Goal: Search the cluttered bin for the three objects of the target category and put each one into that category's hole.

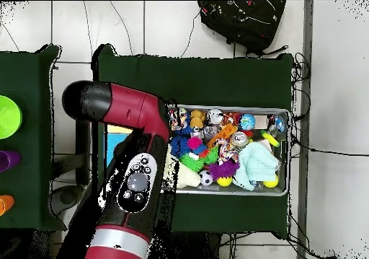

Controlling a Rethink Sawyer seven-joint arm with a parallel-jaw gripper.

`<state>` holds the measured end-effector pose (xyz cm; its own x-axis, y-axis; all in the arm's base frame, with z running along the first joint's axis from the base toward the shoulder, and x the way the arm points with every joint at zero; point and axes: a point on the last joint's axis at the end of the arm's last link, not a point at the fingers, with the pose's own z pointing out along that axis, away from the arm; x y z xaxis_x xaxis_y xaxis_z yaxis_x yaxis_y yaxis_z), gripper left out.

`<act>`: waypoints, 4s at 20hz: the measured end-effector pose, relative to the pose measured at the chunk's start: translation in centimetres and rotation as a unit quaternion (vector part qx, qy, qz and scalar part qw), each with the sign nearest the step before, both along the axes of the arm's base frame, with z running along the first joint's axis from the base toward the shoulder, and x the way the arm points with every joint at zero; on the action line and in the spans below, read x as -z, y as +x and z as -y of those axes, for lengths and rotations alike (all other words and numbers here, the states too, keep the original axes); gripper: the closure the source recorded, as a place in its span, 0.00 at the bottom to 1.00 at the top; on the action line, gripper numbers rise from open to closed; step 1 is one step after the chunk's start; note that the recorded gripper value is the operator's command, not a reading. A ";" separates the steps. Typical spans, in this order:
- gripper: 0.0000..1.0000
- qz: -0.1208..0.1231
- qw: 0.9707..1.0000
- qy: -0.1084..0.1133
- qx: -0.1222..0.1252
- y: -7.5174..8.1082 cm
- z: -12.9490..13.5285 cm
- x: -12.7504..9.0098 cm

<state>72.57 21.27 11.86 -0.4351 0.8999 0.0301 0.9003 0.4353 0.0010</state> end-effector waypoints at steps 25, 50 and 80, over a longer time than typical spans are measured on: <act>1.00 -0.016 1.000 -0.014 -0.007 0.4 0.6 2.7; 1.00 -0.003 1.000 0.002 0.009 -0.4 -0.7 2.7; 1.00 -0.016 1.000 0.008 0.010 0.3 0.2 0.5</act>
<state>72.85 21.06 11.32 -0.4150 0.9080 0.0571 0.9088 0.4166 -0.0209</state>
